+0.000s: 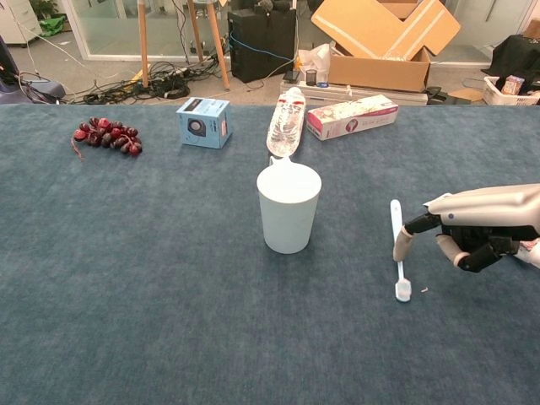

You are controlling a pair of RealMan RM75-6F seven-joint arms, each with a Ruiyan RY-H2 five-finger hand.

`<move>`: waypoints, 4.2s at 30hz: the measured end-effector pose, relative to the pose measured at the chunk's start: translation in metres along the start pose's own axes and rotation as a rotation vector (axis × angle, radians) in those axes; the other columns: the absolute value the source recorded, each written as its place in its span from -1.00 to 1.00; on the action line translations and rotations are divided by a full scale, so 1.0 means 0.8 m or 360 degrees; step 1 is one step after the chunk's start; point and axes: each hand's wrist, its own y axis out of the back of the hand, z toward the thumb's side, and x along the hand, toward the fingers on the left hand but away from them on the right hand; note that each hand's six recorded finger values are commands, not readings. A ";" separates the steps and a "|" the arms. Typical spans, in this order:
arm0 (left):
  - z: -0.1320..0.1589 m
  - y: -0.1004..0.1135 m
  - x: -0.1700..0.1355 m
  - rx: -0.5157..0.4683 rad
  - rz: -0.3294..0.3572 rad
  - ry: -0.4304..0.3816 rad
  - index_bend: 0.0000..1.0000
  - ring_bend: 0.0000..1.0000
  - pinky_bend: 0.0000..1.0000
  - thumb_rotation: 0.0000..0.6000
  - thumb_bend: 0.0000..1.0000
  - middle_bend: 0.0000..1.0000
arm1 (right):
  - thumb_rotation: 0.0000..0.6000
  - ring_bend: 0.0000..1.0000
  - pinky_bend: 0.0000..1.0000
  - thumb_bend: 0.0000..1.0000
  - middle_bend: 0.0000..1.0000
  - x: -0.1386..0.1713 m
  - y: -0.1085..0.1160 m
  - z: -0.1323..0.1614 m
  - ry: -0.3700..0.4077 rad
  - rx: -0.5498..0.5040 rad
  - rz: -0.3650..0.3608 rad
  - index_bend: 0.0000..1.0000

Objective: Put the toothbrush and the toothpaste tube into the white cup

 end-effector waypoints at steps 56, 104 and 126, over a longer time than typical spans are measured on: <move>-0.003 -0.005 0.000 0.0000 -0.0027 0.0024 -0.82 -0.89 -0.77 1.00 -1.00 -0.69 | 1.00 -1.00 -0.67 -0.50 -0.98 -0.029 0.021 -0.024 0.0242 0.0726 -0.0387 -0.23; -0.005 -0.001 -0.002 -0.0016 -0.0019 0.0032 -0.82 -0.88 -0.71 1.00 -1.00 -0.68 | 1.00 -1.00 -0.69 -0.60 -1.00 -0.059 0.014 -0.013 0.0258 0.0789 -0.0384 -0.23; -0.006 0.001 -0.003 -0.0021 -0.0009 0.0033 -0.82 -0.88 -0.71 1.00 -1.00 -0.68 | 1.00 -1.00 -0.69 -0.60 -1.00 -0.064 0.013 -0.012 0.0245 0.0786 -0.0394 0.00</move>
